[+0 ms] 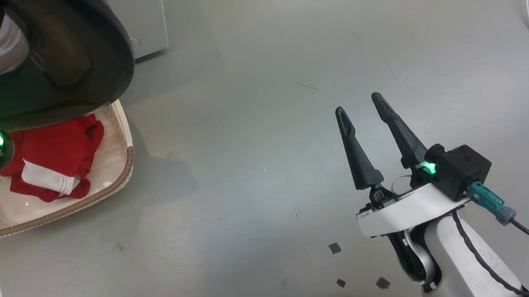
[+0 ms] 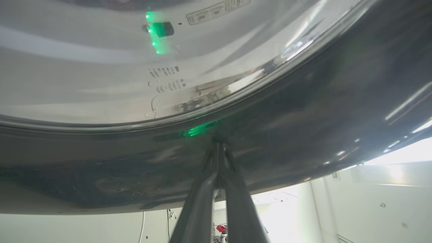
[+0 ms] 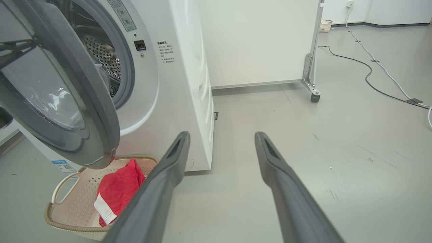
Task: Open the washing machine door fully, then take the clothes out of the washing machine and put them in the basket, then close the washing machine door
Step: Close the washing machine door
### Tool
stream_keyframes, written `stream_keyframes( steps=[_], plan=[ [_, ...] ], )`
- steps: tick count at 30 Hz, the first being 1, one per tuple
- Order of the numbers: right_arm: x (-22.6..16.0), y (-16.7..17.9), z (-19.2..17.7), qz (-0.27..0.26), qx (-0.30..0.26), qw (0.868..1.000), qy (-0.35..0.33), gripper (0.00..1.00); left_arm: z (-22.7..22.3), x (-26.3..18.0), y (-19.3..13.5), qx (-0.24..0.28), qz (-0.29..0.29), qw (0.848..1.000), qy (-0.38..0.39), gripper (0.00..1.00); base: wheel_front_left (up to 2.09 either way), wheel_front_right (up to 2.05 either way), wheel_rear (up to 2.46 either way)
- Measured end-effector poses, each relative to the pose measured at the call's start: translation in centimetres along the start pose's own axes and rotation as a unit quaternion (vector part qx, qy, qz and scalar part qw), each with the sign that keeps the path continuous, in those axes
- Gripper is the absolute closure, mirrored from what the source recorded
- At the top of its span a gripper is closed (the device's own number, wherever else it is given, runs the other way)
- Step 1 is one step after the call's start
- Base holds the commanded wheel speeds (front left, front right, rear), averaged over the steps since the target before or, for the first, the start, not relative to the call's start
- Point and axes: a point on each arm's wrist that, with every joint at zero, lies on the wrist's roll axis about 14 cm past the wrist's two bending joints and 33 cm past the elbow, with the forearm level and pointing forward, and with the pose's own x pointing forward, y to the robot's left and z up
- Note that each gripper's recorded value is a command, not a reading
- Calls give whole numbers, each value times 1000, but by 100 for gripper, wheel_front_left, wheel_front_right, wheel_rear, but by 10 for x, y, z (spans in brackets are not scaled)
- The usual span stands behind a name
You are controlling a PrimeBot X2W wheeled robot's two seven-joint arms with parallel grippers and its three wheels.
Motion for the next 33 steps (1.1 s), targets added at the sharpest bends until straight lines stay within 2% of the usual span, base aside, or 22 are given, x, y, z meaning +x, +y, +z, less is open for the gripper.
stream_keyframes(
  steps=[9,17,33],
  plan=[
    [-7,-11,4,-22,0,1000,-2,0,5,25,9,-16,4,1000,-13,100,0,0,0],
    [-10,-15,8,-31,-4,999,-6,0,5,49,2,-4,2,1000,-17,100,0,0,0],
    [-8,-20,13,-41,-11,999,-14,0,-5,56,5,-21,-6,1000,-18,100,0,0,0]
  ],
)
